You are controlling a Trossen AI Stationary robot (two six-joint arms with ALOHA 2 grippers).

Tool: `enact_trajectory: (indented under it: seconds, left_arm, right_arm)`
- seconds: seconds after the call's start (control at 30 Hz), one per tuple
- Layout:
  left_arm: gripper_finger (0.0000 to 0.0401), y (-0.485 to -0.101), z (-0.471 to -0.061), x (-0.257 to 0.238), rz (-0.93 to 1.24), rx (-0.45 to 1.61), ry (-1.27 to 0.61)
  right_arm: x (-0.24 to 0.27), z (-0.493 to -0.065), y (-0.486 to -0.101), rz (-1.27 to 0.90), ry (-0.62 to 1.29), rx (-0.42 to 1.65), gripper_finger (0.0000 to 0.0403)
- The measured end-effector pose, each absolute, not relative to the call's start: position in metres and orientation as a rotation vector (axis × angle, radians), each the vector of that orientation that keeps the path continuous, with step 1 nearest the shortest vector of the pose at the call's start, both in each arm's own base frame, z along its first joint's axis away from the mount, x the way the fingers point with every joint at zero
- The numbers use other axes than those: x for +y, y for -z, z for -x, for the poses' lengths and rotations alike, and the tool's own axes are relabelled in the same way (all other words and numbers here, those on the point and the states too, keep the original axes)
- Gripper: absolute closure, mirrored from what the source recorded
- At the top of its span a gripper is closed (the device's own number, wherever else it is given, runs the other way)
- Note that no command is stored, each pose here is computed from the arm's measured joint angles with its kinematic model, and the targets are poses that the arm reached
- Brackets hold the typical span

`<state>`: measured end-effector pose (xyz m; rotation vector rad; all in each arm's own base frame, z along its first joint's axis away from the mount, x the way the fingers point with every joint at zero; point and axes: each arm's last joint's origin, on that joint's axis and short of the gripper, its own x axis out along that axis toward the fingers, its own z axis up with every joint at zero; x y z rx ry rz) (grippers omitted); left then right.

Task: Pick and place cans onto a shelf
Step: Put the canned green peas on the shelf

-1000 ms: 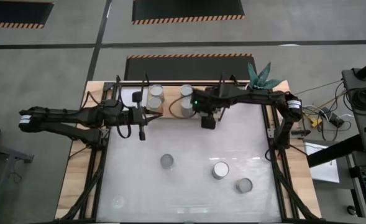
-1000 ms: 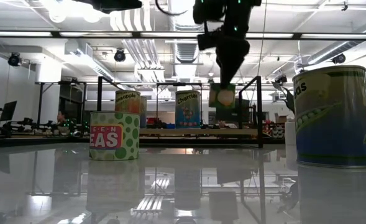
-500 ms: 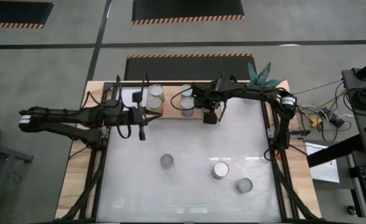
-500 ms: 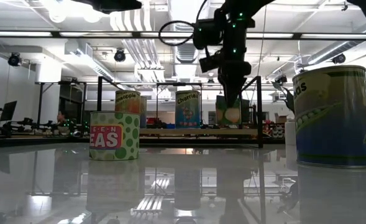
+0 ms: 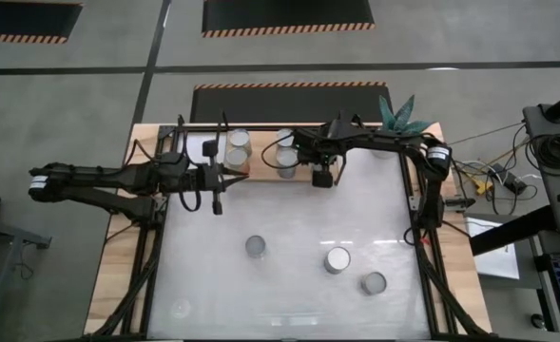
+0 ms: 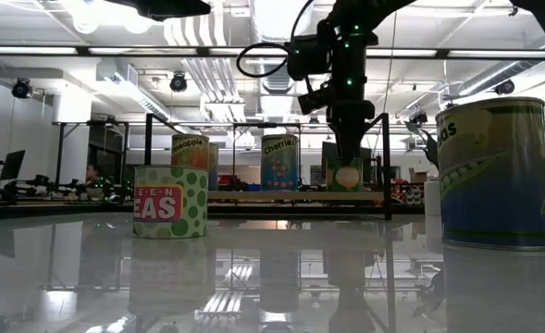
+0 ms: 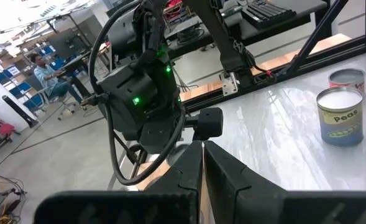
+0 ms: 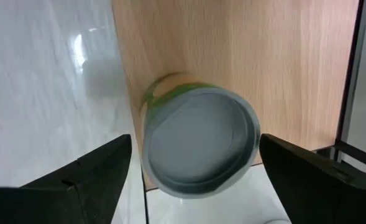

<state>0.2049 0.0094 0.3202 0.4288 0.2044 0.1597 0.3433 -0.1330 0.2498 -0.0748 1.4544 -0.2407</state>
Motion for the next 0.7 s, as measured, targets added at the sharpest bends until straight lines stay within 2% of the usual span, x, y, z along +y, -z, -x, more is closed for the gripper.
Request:
enact_trajectory:
  seconds: [0.4, 0.6, 0.7]
  left_arm:
    - [0.0401, -0.320, -0.205, 0.009, -0.429, 0.204, -0.160]
    - [0.0401, -0.320, -0.205, 0.009, -0.447, 0.211, -0.157]
    - [0.0401, -0.320, -0.205, 0.009, -0.447, 0.211, -0.157]
  right_arm:
    - [-0.129, -0.345, -0.286, 0.072, 0.285, 1.416, 0.0077]
    - [-0.094, -0.349, -0.304, 0.000, 0.303, 1.427, 0.0077]
    - [-0.069, -0.356, -0.306, -0.037, 0.226, 1.389, 0.0078]
